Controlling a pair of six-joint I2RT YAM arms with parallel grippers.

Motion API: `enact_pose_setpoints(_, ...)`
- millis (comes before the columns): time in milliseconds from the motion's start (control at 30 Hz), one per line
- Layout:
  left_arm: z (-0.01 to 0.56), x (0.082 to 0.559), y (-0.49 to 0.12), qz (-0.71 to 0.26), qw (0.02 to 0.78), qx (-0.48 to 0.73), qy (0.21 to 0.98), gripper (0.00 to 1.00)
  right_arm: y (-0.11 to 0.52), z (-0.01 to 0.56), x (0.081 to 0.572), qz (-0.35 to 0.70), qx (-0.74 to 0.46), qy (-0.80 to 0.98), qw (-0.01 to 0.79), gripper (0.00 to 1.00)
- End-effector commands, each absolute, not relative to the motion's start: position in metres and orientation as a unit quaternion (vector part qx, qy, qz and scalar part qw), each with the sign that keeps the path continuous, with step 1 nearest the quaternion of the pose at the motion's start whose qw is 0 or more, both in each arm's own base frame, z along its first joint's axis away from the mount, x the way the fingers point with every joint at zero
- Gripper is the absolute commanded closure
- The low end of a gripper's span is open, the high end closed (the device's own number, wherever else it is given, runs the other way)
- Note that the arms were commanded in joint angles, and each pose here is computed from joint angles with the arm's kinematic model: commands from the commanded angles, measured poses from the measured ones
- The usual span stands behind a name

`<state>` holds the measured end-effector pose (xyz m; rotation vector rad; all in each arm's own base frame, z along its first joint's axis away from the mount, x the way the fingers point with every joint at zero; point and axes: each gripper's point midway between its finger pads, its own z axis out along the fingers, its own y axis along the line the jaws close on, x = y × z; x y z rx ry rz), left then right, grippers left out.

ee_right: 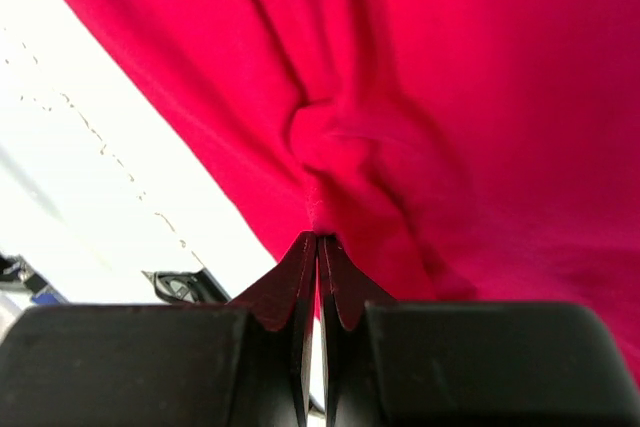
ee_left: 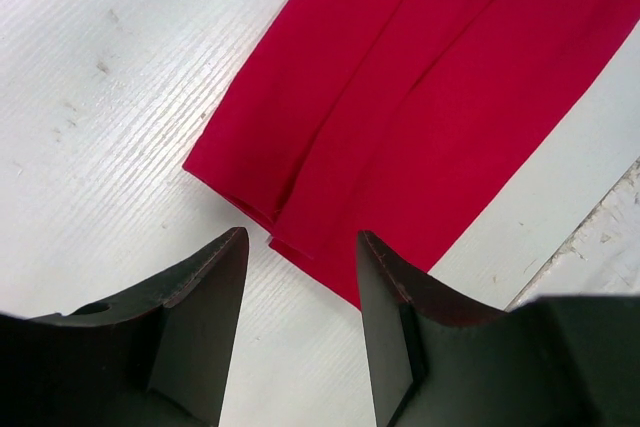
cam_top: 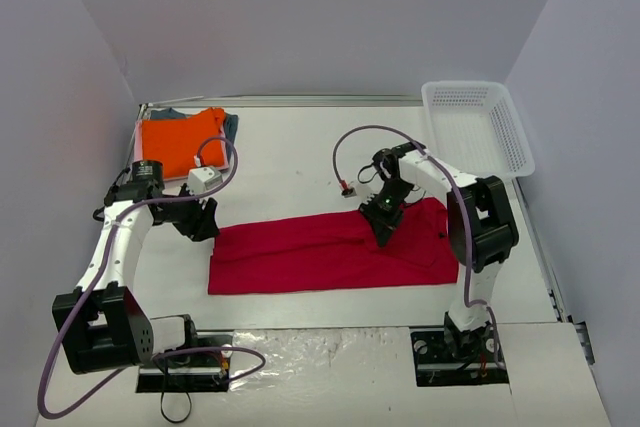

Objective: Fold and stack the t-shirts
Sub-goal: Fold the other side of the tshirt into a rectangle

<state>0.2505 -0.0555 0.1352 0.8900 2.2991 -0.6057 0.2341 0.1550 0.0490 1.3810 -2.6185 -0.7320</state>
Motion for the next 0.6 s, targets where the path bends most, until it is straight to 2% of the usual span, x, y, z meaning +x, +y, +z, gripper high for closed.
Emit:
enact_pose_setpoints(0, 0.142, 0.248, -0.055, -0.223, 0.310, 0.339, 0.860, 0.54, 0.149, 0.058, 0.207, -0.227, 0.459, -0.854, 0.086, 1.00)
enact_pose_setpoints(567, 0.138, 0.247, -0.053, -0.216, 0.309, 0.342, 0.861, 0.54, 0.152, 0.028, 0.175, -0.214, 0.482, -0.834, 0.160, 0.99)
